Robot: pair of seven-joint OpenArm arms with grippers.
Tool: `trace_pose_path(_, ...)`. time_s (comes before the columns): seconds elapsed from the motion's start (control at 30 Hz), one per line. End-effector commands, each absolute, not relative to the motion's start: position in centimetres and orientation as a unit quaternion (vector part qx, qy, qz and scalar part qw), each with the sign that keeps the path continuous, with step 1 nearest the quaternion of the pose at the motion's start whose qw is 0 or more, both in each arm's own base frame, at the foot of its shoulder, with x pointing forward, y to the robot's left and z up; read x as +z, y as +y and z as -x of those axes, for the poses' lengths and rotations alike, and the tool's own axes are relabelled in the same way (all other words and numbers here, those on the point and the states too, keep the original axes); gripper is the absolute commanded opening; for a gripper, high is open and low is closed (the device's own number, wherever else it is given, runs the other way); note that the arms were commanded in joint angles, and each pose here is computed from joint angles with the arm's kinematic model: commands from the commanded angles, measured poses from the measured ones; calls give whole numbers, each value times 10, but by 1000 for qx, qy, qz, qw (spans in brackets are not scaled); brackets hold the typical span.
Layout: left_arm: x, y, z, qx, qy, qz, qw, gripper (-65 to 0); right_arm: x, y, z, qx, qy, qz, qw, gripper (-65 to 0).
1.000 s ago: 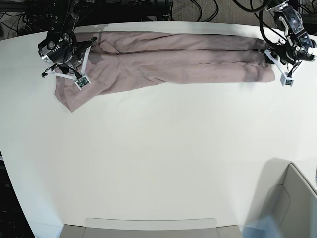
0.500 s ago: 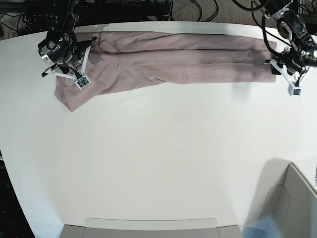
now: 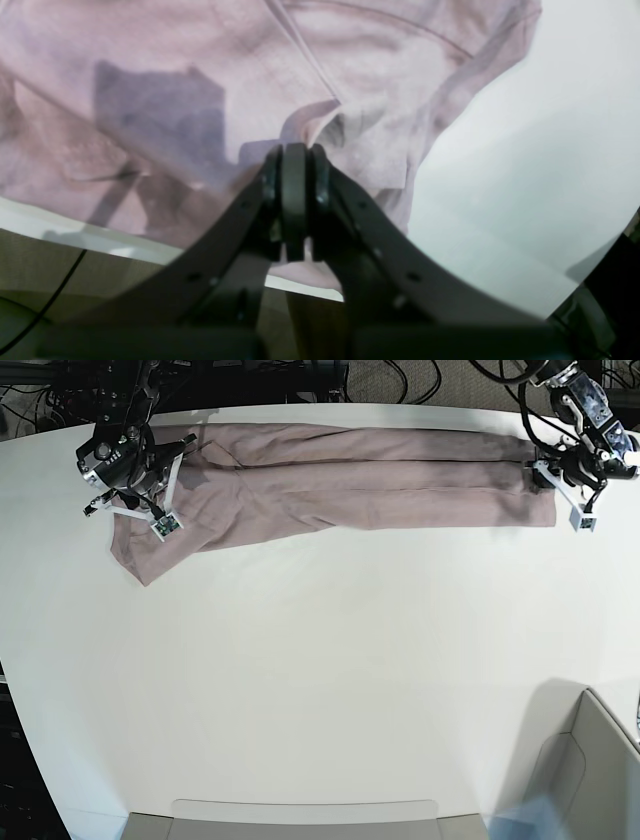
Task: Fold the T-shirt properly
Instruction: 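Release and regrasp the folded strip ends with both grippers, then lift the strip end with the left gripper and fold toward the right gripper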
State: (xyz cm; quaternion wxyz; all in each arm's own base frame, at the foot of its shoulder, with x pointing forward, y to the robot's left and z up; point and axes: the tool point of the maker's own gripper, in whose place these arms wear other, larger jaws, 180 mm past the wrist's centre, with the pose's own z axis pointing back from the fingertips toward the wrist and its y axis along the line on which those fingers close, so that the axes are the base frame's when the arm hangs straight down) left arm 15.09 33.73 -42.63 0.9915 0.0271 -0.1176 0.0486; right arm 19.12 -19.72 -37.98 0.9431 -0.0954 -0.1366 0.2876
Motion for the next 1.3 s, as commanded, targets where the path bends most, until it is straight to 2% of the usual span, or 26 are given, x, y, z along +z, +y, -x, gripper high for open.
trace_pose_path(0.0, -433, 343, -142, 50, -93, -38, 994, -311, -374, -200, -195, 293, -142, 104, 940, -650)
trace_pose_path(0.23, -482, 338, -122, 84, -44, 8, 996, -314, -375, -200, -194, 294, -141, 104, 940, -650)
trace_pose_path(0.43, -495, 354, -133, 78, -30, -23, 996, -316, -375, -200, -194, 294, -141, 104, 939, -650)
trace_pose_path(0.53, -495, 358, -138, 61, -30, -44, 997, -313, -375, -200, -193, 294, -140, 104, 940, -650)
trace_pose_path(0.7, -507, 328, -141, -20, 19, -30, 999, -315, -383, -200, -191, 293, -128, 97, 942, -650)
trace_pose_path(0.97, -509, 312, -151, -20, 6, -1, 1000, -316, -387, -201, -188, 293, -120, 94, 944, -650)
trace_pose_path(1.03, -510, 296, -161, -30, -10, 27, 999, -341, -387, -201, -188, 293, -120, 95, 944, -650)
trace_pose_path(1.27, -509, 239, -184, -83, -42, 120, 988, -514, -386, -205, -188, 295, -119, 100, 943, -650)
